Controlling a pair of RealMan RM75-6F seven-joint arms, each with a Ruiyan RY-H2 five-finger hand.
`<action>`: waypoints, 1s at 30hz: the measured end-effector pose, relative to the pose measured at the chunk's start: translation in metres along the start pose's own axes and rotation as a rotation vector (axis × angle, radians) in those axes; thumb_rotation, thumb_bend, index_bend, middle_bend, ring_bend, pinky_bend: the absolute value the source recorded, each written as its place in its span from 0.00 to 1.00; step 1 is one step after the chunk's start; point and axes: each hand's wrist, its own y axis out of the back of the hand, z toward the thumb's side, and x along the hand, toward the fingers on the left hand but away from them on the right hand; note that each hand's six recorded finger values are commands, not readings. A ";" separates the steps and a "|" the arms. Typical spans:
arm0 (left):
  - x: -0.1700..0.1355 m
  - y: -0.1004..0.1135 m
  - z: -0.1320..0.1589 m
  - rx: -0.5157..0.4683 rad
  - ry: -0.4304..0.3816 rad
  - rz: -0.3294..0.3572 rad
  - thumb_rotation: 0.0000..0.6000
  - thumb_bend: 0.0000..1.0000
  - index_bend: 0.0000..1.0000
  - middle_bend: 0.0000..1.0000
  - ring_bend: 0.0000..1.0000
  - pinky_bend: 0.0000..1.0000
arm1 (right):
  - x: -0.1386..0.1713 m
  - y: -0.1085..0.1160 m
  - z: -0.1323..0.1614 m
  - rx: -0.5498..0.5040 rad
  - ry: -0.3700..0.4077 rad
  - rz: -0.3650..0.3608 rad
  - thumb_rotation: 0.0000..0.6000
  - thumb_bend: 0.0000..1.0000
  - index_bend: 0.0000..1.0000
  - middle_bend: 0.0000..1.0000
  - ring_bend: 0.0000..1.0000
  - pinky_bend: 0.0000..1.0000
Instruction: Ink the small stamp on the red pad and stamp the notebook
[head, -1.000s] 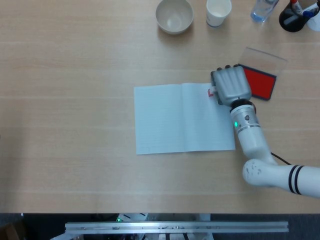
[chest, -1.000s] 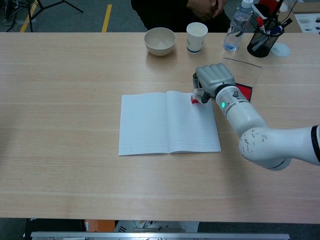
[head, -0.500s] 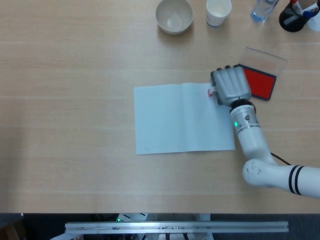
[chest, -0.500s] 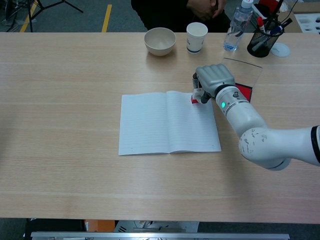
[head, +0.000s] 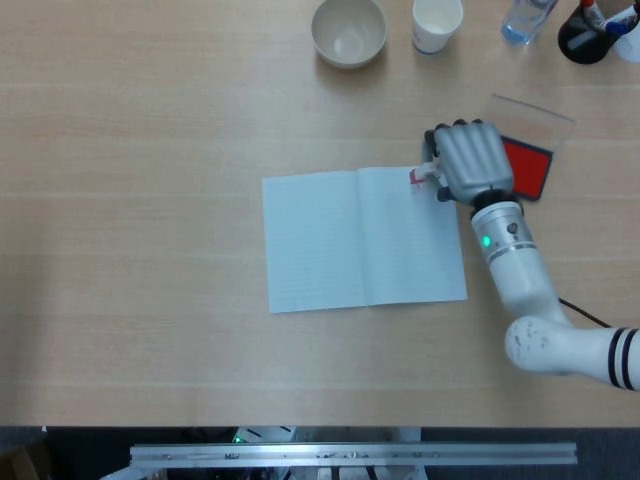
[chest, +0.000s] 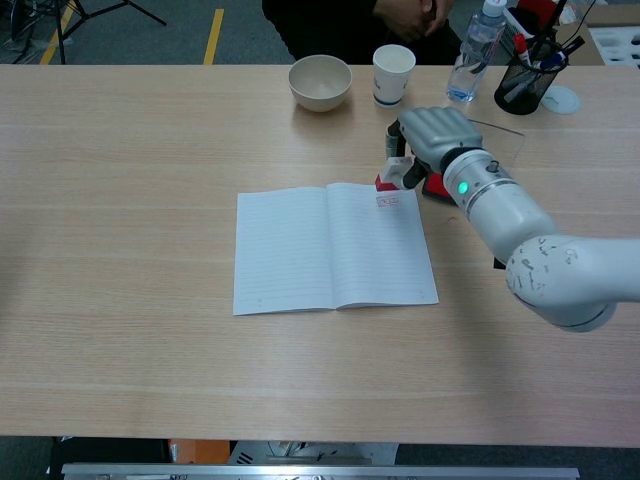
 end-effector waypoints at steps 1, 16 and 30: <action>0.000 0.000 0.000 -0.001 0.000 0.001 1.00 0.26 0.24 0.24 0.21 0.20 | 0.001 0.002 -0.002 -0.004 -0.001 -0.001 1.00 0.41 0.71 0.49 0.39 0.40; 0.001 -0.001 0.002 0.001 -0.004 -0.003 1.00 0.26 0.24 0.24 0.21 0.20 | 0.030 0.004 -0.034 0.029 0.001 0.022 1.00 0.41 0.71 0.49 0.39 0.40; 0.001 -0.003 0.005 0.002 -0.011 -0.008 1.00 0.26 0.24 0.24 0.21 0.20 | 0.036 -0.007 -0.080 0.062 -0.065 0.016 1.00 0.41 0.71 0.49 0.37 0.39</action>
